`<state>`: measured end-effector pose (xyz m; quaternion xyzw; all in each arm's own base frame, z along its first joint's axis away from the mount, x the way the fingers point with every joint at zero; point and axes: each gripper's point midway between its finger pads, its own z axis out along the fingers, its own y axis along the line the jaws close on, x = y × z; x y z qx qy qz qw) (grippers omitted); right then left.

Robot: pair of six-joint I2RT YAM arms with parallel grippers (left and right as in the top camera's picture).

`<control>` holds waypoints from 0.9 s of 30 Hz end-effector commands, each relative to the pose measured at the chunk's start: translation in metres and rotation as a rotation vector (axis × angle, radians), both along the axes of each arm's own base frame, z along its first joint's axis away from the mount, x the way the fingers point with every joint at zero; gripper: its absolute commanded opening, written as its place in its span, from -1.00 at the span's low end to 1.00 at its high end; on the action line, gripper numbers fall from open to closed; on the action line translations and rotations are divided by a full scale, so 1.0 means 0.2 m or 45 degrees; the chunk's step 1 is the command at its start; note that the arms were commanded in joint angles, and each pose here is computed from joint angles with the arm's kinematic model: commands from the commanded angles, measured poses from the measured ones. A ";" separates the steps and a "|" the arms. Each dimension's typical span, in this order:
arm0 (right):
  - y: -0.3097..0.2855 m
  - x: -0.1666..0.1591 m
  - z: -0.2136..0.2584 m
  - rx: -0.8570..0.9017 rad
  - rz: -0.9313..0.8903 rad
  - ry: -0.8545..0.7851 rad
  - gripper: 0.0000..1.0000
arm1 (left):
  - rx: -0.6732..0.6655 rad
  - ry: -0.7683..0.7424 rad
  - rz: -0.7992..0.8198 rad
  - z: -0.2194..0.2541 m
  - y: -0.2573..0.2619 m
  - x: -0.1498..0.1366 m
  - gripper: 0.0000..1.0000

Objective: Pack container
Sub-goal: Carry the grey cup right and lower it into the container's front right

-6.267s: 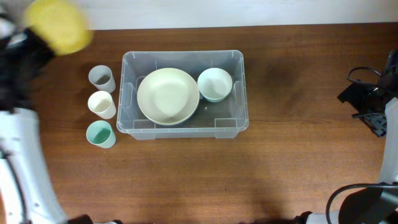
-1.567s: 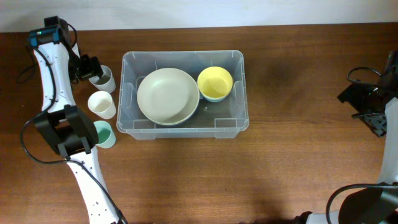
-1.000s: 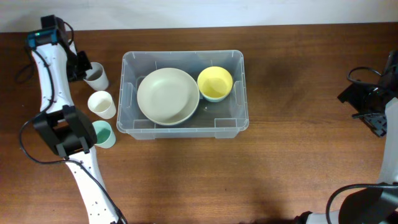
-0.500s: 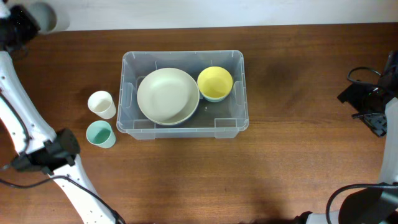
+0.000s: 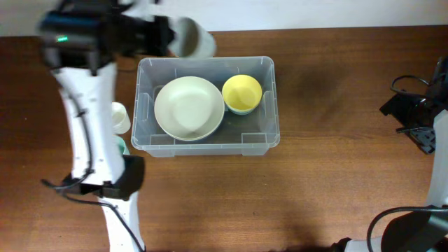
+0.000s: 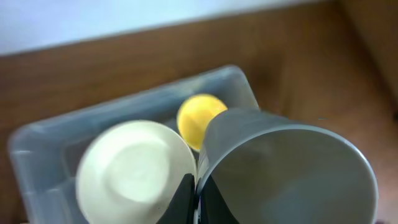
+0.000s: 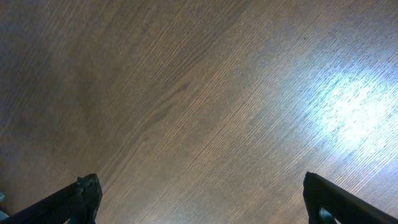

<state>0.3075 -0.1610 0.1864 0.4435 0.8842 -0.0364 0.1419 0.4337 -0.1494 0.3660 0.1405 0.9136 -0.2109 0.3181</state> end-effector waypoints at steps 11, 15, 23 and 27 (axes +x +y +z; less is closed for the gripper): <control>0.00 0.00 -0.01 0.003 -0.008 0.007 0.98 | 0.380 0.353 -0.273 -0.64 -0.48 -0.17 -0.98; 0.00 0.00 -0.01 0.003 -0.008 0.007 0.98 | 0.397 0.399 -0.285 -0.79 -0.53 -0.15 -0.98; 0.00 0.00 -0.01 0.003 -0.008 0.007 0.98 | 0.424 0.425 -0.268 -1.10 -0.56 -0.07 -0.97; 0.00 0.00 -0.01 0.003 -0.008 0.007 0.98 | 0.440 0.474 -0.262 -1.19 -0.54 -0.10 -0.97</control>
